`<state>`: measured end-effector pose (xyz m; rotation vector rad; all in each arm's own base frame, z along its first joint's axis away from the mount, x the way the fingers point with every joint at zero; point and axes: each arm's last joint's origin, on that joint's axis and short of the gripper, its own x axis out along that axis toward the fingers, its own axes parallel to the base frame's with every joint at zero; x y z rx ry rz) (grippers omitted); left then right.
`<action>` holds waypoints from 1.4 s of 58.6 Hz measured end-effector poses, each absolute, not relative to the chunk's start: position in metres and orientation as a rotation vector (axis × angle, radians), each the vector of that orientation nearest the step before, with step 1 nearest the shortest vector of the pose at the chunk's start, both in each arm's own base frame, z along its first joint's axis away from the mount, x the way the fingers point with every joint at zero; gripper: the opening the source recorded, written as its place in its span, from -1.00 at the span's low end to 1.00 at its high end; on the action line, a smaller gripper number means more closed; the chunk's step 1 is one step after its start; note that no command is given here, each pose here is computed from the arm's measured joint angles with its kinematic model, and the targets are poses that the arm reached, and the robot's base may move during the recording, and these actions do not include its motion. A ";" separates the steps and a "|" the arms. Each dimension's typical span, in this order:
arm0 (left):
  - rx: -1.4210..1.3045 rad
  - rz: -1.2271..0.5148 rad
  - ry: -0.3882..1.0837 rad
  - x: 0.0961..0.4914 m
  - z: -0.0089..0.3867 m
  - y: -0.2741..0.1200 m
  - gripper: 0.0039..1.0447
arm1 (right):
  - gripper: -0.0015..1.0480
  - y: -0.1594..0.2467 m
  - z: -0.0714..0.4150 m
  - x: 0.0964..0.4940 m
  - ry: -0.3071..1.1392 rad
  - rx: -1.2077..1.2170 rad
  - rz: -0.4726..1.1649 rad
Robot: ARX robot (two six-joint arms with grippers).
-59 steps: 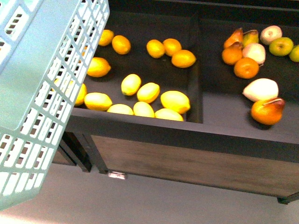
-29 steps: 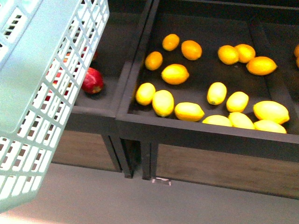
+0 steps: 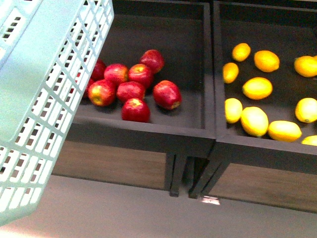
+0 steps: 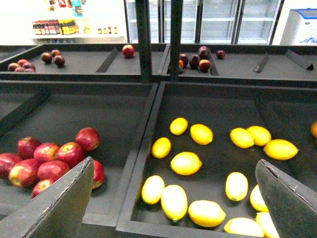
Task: Pick lemon and mango into basket
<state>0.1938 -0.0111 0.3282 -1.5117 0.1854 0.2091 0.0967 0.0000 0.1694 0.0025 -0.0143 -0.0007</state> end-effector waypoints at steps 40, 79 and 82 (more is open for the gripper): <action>-1.512 0.209 0.186 0.194 0.328 -0.011 -0.90 | 0.83 0.000 0.169 0.097 -0.015 0.002 0.000; -0.654 -0.109 0.643 0.269 0.329 -0.075 -0.90 | 0.83 0.000 0.169 0.097 -0.013 0.002 0.000; -0.659 -0.160 0.657 0.280 0.330 -0.090 -0.90 | 0.83 0.000 0.169 0.097 -0.013 0.002 0.000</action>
